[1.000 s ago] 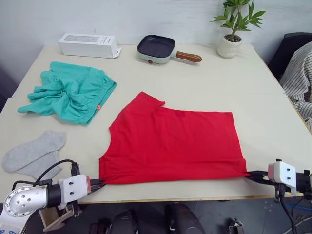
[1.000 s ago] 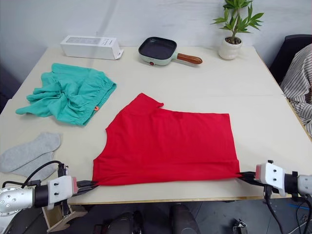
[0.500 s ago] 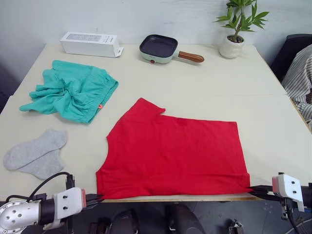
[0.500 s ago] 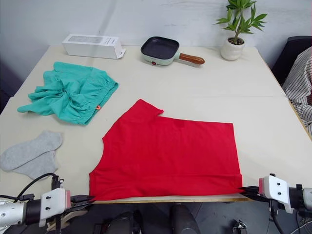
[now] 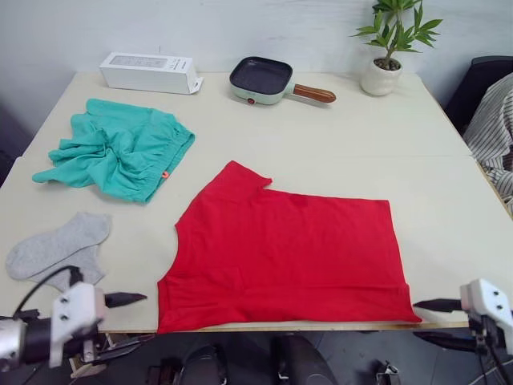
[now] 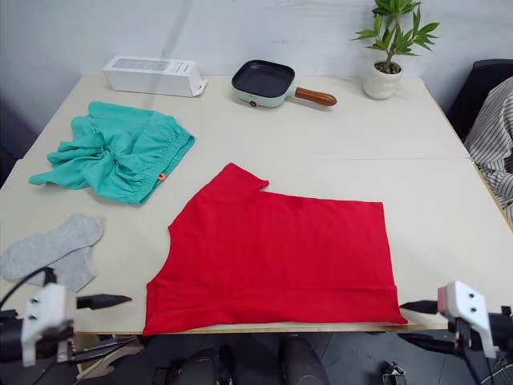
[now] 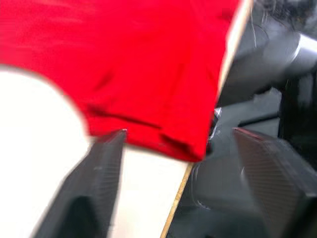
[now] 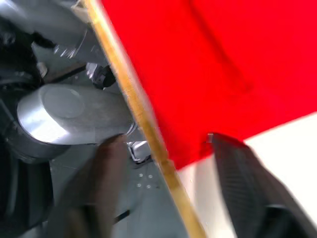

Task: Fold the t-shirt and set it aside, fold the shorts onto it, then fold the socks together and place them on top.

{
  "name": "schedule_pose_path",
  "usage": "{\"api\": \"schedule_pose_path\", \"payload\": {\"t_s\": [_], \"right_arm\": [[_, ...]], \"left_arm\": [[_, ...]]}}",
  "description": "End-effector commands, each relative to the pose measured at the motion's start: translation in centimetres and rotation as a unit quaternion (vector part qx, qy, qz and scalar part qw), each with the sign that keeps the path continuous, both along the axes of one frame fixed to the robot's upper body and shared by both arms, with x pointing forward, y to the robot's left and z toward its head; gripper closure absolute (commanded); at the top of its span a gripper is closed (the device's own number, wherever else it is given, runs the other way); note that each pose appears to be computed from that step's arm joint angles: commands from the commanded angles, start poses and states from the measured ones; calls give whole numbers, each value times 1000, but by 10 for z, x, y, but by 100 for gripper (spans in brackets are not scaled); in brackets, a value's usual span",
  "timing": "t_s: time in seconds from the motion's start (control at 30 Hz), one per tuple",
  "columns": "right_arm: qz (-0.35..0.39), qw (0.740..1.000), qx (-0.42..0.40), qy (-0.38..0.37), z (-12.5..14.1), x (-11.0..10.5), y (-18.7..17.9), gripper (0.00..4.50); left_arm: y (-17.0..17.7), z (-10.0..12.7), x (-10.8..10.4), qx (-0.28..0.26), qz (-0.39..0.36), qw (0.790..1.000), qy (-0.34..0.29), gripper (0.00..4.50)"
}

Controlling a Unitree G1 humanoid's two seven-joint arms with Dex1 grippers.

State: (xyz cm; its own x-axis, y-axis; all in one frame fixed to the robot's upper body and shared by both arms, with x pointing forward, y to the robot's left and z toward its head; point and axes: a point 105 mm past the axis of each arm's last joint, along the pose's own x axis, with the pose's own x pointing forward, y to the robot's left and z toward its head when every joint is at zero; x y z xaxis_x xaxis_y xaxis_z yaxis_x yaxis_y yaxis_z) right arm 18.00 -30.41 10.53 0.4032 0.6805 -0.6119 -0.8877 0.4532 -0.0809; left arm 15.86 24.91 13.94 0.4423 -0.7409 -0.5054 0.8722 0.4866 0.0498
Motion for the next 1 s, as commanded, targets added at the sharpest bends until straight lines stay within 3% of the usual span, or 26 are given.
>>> {"api": "schedule_pose_path", "payload": {"t_s": [0.03, 0.07, 0.17, 0.27, 0.37, 0.5, 0.67, 0.87, 1.0], "right_arm": [[-32, 999, 5, -27, 24, 13, -10, 22], [-40, 999, 5, -34, 29, 18, -14, 3], [-71, 996, 9, -45, 40, 36, -27, 3], [-99, 991, 29, -80, 50, 65, -34, 3], [-107, 984, 51, -130, 60, 106, -25, 3], [-111, 977, 71, -165, 65, 148, -10, 3], [-152, 968, 84, -182, 68, 185, -6, 3], [-195, 961, 65, -187, 59, 214, 0, 3], [-230, 957, 54, -170, 46, 221, -1, 3]], "left_arm": [[9, 21, 1, -60, 24, 997, 38, 0], [11, 24, 2, -70, 28, 996, 53, 0], [16, 31, 17, -79, 42, 994, 59, 0], [24, 37, 61, -79, 96, 992, -8, 0], [17, 42, 99, -85, 104, 990, -50, 0], [-1, 40, 141, -78, 98, 990, -61, 0], [-21, 34, 185, -68, 104, 990, -63, 0], [-42, 17, 235, -41, 139, 988, -52, 0], [-56, 6, 258, -41, 163, 985, -48, 0]]}}
